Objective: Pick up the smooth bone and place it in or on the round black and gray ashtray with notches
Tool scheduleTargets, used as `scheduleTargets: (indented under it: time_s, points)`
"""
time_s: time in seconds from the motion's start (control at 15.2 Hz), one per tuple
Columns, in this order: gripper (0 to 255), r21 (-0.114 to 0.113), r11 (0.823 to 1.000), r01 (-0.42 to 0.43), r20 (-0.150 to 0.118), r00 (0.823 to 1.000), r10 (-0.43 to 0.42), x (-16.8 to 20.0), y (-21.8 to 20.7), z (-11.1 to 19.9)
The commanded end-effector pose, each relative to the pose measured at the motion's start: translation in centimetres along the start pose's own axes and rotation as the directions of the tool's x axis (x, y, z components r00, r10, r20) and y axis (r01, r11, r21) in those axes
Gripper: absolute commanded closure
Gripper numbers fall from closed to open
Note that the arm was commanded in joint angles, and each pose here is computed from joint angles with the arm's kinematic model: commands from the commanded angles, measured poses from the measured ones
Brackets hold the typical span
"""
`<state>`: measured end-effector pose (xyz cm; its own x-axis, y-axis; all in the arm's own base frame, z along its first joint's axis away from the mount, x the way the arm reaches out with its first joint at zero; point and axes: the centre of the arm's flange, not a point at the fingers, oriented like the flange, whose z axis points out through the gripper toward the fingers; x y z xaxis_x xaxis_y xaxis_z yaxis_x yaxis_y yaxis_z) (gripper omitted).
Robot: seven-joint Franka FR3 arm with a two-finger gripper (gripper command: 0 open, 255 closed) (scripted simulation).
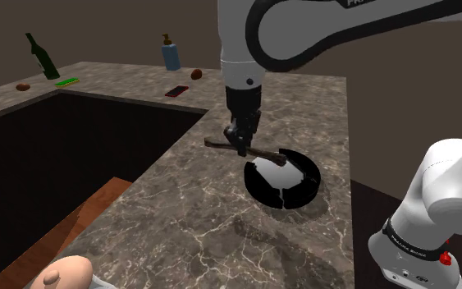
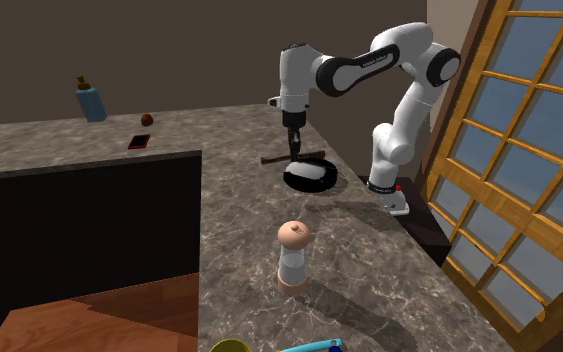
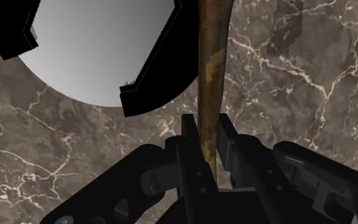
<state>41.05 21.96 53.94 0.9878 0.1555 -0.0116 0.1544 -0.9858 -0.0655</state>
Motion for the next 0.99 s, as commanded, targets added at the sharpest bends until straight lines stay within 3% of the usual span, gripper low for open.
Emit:
scheduleTargets:
  time_s: [0.0, 0.4, 0.92]
  points:
    - [255, 0.001, 1.0, 0.001, 0.0, 1.0, -0.001, -1.9, 1.6, 0.1]
    - [255, 0.001, 1.0, 0.001, 0.0, 1.0, -0.001, -8.7, 7.3, -0.3]
    - [255, 0.001, 1.0, 0.001, 0.0, 1.0, -0.001, -8.6, 7.6, 3.9]
